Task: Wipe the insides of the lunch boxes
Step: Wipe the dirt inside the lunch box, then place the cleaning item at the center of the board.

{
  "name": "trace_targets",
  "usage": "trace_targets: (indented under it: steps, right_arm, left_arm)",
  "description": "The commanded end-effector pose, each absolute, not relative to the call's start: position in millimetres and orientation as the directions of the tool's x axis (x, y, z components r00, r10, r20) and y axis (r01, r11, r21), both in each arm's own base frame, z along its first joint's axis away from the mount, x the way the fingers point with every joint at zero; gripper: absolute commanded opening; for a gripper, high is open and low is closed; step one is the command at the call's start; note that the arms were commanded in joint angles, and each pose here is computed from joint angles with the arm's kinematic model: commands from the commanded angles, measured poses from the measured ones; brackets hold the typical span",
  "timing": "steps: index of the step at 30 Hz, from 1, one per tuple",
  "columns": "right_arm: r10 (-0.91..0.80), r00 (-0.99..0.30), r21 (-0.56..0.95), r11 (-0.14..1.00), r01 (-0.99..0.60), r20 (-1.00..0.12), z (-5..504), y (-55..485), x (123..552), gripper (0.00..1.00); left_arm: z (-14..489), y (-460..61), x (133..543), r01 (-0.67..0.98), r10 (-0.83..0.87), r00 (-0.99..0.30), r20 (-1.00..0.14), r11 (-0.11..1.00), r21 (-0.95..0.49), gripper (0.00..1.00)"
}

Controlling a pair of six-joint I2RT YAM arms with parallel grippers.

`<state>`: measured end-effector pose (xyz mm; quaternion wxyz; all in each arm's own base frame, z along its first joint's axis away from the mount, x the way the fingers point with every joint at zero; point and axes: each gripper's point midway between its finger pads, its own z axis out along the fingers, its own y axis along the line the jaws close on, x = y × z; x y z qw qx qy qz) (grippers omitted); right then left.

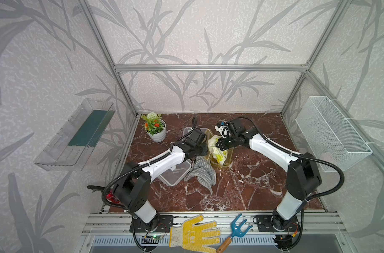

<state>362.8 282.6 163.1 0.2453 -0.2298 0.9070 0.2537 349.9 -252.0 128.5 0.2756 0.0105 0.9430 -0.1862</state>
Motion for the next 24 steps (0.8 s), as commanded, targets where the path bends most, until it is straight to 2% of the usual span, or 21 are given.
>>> trace_targets:
  steps: [1, 10, 15, 19, 24]
  right_arm:
    - [-0.249, -0.724, 0.346, 0.749, -0.565, -0.643, 210.3, 281.6, 365.2, 0.0]
    - [-0.161, -0.653, 0.304, 0.787, -0.538, -0.74, 282.0, 227.4, 360.0, 0.0]
    - [-0.073, -0.605, 0.271, 0.847, -0.458, -0.793, 309.8, 184.1, 359.7, 0.0]
    - [-0.032, -0.608, 0.233, 0.906, -0.352, -0.793, 304.4, 144.9, 364.0, 0.0]
    - [0.042, -0.692, 0.2, 0.968, -0.149, -0.72, 256.7, 89.2, 370.6, 0.0]
  left_arm:
    - [134.8, -257.0, 352.9, 0.115, -0.093, -0.848, -0.522, 0.929, -0.352, 0.07]
    - [138.2, -248.9, 355.7, 0.068, -0.137, -0.833, -0.536, 0.936, -0.345, 0.07]
    - [140.5, -244.1, 357.3, 0.046, -0.157, -0.823, -0.546, 0.939, -0.34, 0.08]
    - [140.1, -245.8, 356.8, 0.052, -0.153, -0.826, -0.543, 0.937, -0.344, 0.08]
    - [139.2, -247.2, 357.1, 0.047, -0.161, -0.828, -0.537, 0.934, -0.353, 0.08]
